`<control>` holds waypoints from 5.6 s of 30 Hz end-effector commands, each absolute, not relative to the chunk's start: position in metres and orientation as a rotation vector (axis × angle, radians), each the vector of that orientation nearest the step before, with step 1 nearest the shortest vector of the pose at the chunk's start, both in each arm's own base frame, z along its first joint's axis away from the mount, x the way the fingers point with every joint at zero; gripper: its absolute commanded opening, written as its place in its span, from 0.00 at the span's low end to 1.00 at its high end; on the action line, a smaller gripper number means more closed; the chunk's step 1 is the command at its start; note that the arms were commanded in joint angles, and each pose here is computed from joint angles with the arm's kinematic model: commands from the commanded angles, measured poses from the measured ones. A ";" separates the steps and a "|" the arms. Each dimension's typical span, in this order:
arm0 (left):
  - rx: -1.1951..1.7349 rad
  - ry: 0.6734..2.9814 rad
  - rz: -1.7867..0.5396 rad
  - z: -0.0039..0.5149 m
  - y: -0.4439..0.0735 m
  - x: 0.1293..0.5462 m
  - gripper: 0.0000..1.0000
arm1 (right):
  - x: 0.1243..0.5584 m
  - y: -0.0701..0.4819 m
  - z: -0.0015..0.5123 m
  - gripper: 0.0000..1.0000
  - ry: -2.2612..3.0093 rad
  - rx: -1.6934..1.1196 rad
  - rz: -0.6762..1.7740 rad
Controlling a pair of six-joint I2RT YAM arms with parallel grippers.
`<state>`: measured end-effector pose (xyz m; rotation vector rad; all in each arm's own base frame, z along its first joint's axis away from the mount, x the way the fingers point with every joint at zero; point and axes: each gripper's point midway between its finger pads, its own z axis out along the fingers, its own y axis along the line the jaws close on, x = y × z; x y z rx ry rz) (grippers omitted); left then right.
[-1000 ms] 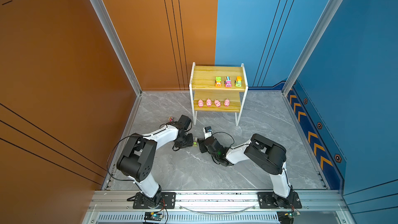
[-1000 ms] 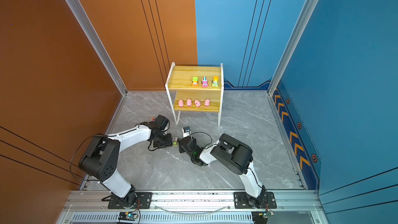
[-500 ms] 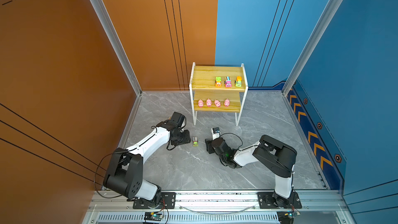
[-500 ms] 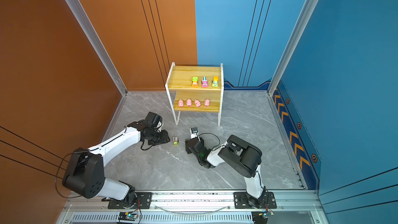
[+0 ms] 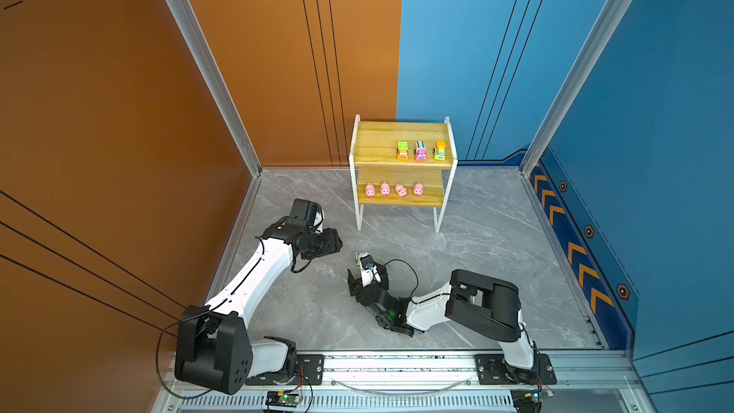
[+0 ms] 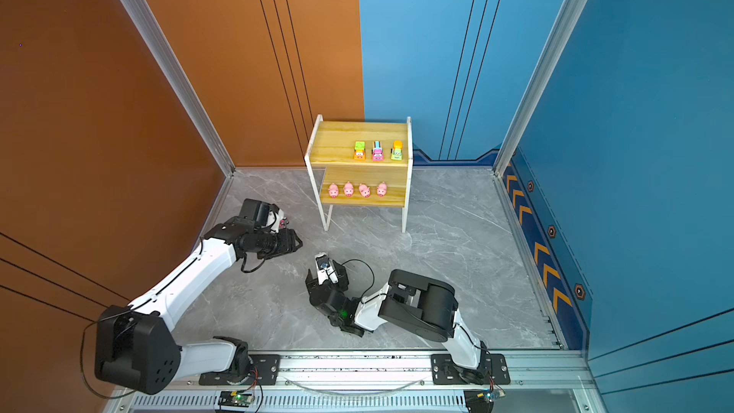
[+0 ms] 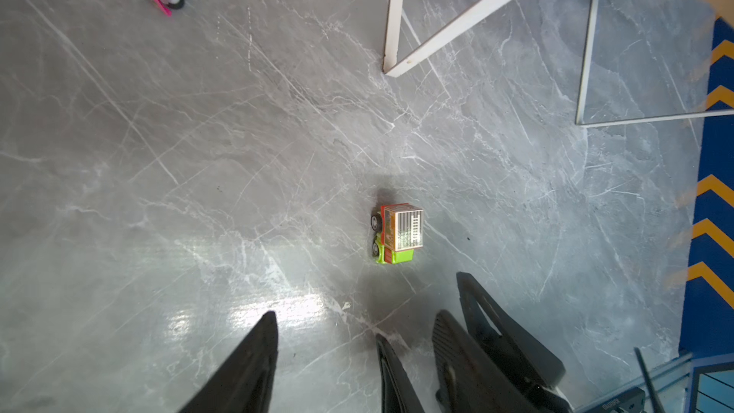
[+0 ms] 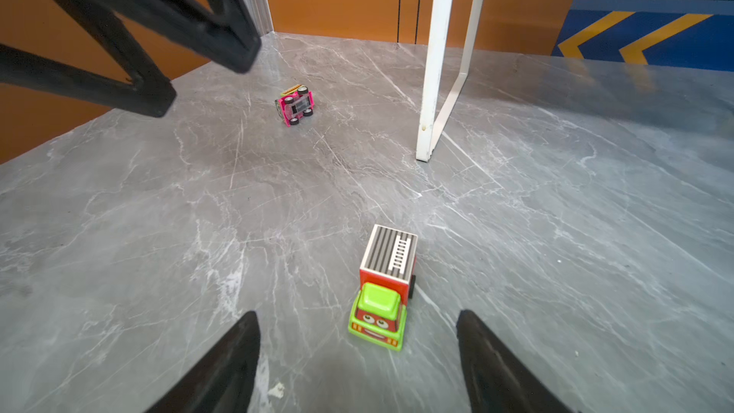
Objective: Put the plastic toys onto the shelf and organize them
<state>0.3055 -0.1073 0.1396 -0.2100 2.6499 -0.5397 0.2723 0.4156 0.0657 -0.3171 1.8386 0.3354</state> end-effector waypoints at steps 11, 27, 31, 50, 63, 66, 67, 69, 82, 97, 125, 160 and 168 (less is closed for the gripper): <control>-0.208 2.603 -0.605 0.148 -0.111 0.301 0.64 | 0.308 0.416 0.022 0.71 1.903 -0.234 0.279; -0.212 2.599 -0.594 0.148 -0.109 0.302 0.64 | 0.297 0.419 0.076 0.28 1.847 -0.294 0.354; -0.212 2.594 -0.594 0.149 -0.109 0.302 0.64 | 0.277 0.411 0.163 0.26 1.817 -0.325 0.400; -0.190 2.581 -0.574 0.152 -0.111 0.302 0.64 | 0.380 0.373 0.427 0.26 1.781 -0.268 0.253; -0.168 2.587 -0.573 0.151 -0.115 0.300 0.64 | 0.445 0.362 0.412 0.26 1.852 -0.140 0.190; -0.167 2.589 -0.575 0.150 -0.116 0.300 0.64 | 0.451 0.358 0.407 0.27 1.863 -0.132 0.178; -0.168 2.588 -0.574 0.150 -0.116 0.300 0.64 | 0.452 0.356 0.407 0.27 1.864 -0.127 0.175; -0.166 2.590 -0.574 0.150 -0.116 0.300 0.64 | 0.456 0.352 0.403 0.27 1.871 -0.118 0.162; -0.164 2.592 -0.578 0.150 -0.117 0.300 0.64 | 0.470 0.345 0.386 0.29 1.898 -0.090 0.136; -0.156 2.593 -0.580 0.150 -0.118 0.299 0.64 | 0.482 0.340 0.375 0.39 1.913 -0.068 0.117; -0.228 2.589 -0.527 0.145 -0.100 0.306 0.68 | 0.414 0.340 0.503 0.72 1.627 -0.161 0.167; -0.142 2.876 -0.012 0.032 -0.012 0.480 0.70 | 0.263 0.303 0.246 0.74 1.819 -0.449 0.688; -0.093 2.919 0.027 0.015 -0.008 0.472 0.44 | 0.270 0.310 0.241 0.73 1.834 -0.443 0.700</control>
